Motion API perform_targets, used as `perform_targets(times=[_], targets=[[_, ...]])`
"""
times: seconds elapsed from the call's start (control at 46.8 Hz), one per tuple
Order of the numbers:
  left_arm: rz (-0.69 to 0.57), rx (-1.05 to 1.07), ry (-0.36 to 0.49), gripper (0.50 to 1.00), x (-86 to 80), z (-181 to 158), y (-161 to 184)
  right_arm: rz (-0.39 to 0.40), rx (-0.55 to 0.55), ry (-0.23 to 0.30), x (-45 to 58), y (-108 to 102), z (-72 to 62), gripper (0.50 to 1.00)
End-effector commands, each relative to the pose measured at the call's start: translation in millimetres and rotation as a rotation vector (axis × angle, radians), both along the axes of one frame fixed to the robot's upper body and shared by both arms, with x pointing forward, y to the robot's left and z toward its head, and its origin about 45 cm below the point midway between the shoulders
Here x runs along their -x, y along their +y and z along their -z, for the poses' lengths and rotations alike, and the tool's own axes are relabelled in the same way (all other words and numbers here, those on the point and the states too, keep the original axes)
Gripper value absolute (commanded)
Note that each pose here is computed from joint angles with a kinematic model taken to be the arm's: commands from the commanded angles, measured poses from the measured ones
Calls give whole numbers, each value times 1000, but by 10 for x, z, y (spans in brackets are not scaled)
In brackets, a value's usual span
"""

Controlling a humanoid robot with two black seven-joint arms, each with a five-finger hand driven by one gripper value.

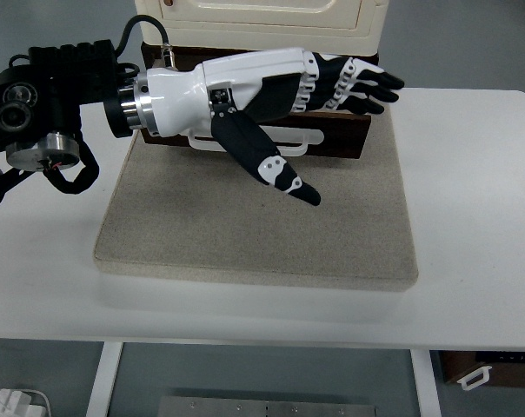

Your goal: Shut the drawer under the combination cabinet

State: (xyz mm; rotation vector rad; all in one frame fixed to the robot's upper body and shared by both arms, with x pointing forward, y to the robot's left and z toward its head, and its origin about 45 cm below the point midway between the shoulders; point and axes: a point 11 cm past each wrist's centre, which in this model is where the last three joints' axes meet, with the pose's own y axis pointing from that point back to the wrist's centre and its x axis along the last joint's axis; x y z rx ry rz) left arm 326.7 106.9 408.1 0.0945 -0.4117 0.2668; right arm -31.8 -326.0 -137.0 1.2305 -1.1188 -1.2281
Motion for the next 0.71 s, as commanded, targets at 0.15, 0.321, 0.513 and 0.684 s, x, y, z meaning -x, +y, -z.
perform_targets(times=[0.15, 0.321, 0.513, 0.684], targets=[[7, -239, 27, 1000, 61, 506, 6, -1, 0, 0, 0, 0, 0, 952], [-1, -388, 42, 1000, 60, 695, 63, -1, 0, 0, 0, 0, 0, 952], [-14, -526, 66, 1000, -6, 821, 173, 0, -2, 0, 0, 5, 0, 952], [-40, -576, 73, 1000, -108, 841, 251, 0, 0, 0, -1, 0, 0, 952]])
